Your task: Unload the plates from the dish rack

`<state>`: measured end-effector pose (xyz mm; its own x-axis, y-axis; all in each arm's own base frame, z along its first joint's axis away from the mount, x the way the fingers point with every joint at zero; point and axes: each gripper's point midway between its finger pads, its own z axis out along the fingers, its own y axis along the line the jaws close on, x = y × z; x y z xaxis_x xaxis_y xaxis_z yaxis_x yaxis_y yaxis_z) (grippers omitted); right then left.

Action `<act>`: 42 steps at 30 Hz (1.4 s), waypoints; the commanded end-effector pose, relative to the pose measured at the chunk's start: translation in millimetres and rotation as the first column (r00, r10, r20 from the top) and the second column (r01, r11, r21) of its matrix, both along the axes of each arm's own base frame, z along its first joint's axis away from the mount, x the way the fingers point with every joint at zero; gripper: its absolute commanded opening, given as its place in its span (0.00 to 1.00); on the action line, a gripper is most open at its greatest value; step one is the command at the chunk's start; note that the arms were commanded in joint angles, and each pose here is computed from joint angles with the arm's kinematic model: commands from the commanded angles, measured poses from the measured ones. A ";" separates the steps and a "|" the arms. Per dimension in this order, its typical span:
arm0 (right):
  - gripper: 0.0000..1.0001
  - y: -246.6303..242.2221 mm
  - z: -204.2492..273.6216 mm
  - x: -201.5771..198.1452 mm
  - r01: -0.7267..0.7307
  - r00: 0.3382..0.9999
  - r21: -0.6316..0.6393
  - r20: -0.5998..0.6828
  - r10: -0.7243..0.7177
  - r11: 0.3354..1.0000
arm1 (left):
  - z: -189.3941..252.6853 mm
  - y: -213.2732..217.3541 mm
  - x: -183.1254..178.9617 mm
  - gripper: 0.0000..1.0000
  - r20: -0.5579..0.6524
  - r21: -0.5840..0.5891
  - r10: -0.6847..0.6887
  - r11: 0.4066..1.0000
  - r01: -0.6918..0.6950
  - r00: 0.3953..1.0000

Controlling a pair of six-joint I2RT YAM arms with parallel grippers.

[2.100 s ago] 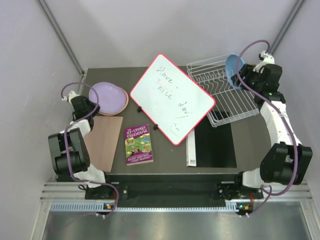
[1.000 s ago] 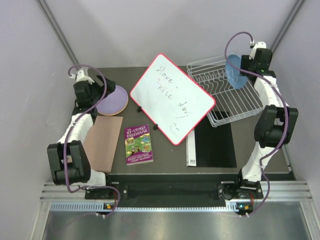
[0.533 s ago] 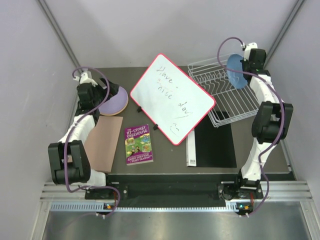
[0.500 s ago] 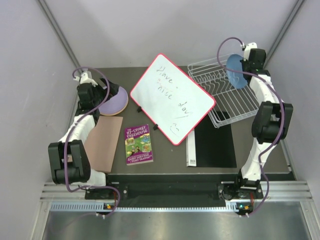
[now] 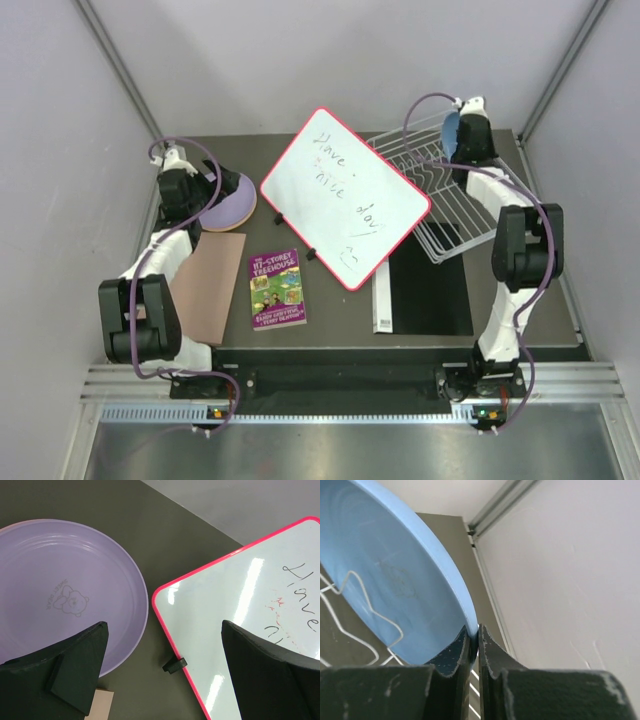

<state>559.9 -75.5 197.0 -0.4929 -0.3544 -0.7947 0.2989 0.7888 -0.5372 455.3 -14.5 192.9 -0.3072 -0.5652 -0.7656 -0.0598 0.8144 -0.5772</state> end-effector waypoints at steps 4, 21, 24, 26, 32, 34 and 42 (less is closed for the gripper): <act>0.00 -15.7 99.6 -41.3 0.221 0.899 0.024 0.382 -0.213 0.975 | 18.2 -3.7 0.7 0.99 0.059 0.019 -0.003 1.000 0.002 0.998; 0.00 -8.6 159.2 -111.0 0.168 0.872 0.143 0.441 -0.215 0.975 | 49.3 -30.8 -8.2 0.99 0.122 0.022 -0.082 0.997 0.080 0.989; 0.00 29.2 160.2 -116.5 -0.054 0.929 0.290 0.364 -0.058 0.955 | 73.3 -59.2 -13.4 0.99 0.208 -0.029 -0.219 0.973 0.230 0.953; 0.00 60.8 176.5 -122.6 -0.218 0.918 0.409 0.395 0.043 0.886 | 94.3 -74.5 -15.6 0.99 0.288 -0.075 -0.283 0.946 0.316 0.915; 0.00 132.4 179.7 -157.7 -0.508 0.853 0.560 0.432 0.293 0.654 | 129.7 -112.8 -29.6 0.99 0.395 -0.056 -0.378 0.900 0.433 0.837; 0.00 147.2 177.9 -166.3 -0.549 0.833 0.584 0.443 0.332 0.598 | 138.4 -125.9 -34.5 0.99 0.421 -0.020 -0.399 0.894 0.448 0.815; 0.00 204.4 157.3 -181.8 -0.626 0.772 0.644 0.429 0.470 0.439 | 158.2 -177.8 -46.8 0.99 0.484 0.060 -0.479 0.853 0.518 0.733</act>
